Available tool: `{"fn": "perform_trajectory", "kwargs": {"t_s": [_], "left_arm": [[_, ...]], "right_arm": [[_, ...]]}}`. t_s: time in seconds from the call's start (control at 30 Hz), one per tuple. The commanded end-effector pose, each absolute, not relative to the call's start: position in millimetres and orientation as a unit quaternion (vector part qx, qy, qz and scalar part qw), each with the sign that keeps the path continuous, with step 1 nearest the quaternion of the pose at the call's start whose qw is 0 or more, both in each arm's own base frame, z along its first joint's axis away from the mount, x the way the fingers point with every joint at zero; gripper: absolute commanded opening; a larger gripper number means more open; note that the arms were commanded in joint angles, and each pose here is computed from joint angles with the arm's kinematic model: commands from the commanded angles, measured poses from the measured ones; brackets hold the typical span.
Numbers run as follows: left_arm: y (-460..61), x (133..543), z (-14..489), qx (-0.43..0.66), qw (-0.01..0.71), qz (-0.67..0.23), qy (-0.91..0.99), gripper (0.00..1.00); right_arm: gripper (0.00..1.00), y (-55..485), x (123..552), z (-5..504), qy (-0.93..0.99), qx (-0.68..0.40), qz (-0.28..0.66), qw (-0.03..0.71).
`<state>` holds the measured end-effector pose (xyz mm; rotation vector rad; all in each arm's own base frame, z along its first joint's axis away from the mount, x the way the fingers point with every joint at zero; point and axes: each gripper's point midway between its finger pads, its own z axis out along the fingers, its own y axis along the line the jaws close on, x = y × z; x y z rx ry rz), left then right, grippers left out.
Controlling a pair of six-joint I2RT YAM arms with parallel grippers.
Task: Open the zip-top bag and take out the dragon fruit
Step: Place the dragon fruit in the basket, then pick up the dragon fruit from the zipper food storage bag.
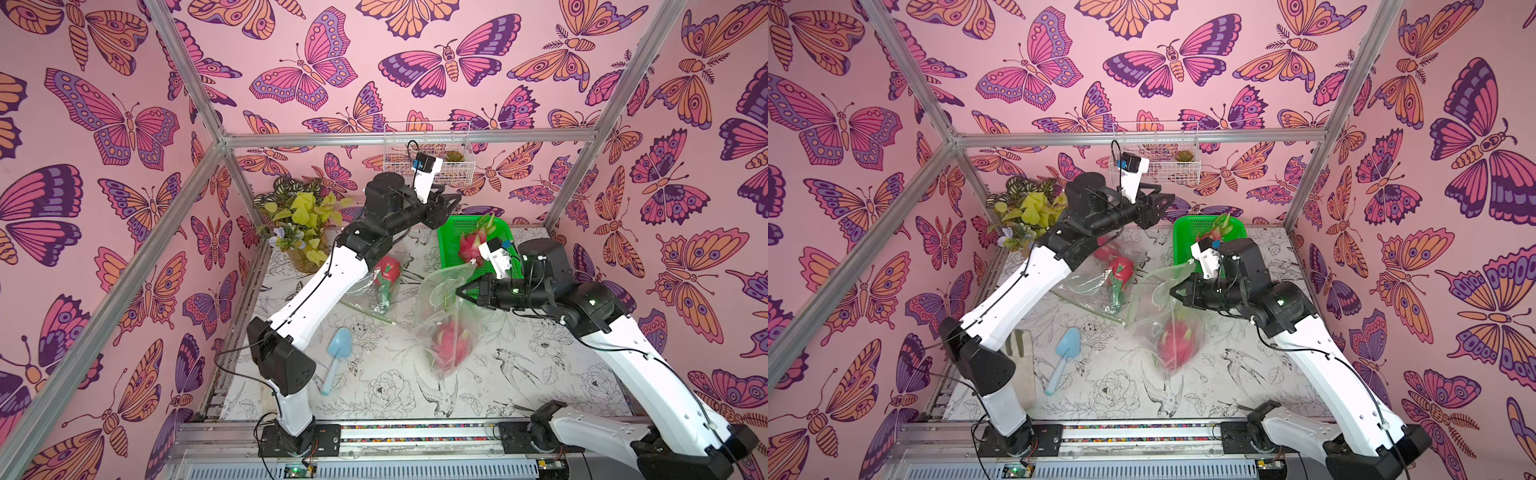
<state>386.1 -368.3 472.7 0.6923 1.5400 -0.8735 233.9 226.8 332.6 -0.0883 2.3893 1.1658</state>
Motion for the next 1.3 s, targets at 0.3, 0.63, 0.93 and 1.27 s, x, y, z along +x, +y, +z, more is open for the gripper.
{"fn": "perform_trajectory", "kwargs": {"t_s": [0.3,0.63,0.93,1.27], "left_arm": [[-328,290,395,0.315,0.382,-0.376,0.783,0.42],[-305,275,359,0.276,0.326,-0.334,0.841,0.32],[-299,270,325,0.267,0.266,-0.296,0.878,0.25],[-280,274,285,0.260,0.212,-0.204,0.920,0.21]], "right_arm": [[0.00,254,254,353,0.847,-0.084,0.464,0.246],[0.00,267,264,357,0.833,-0.085,0.490,0.242],[0.00,273,269,355,0.831,-0.091,0.494,0.239],[0.00,275,273,339,0.839,-0.095,0.484,0.229]]}}
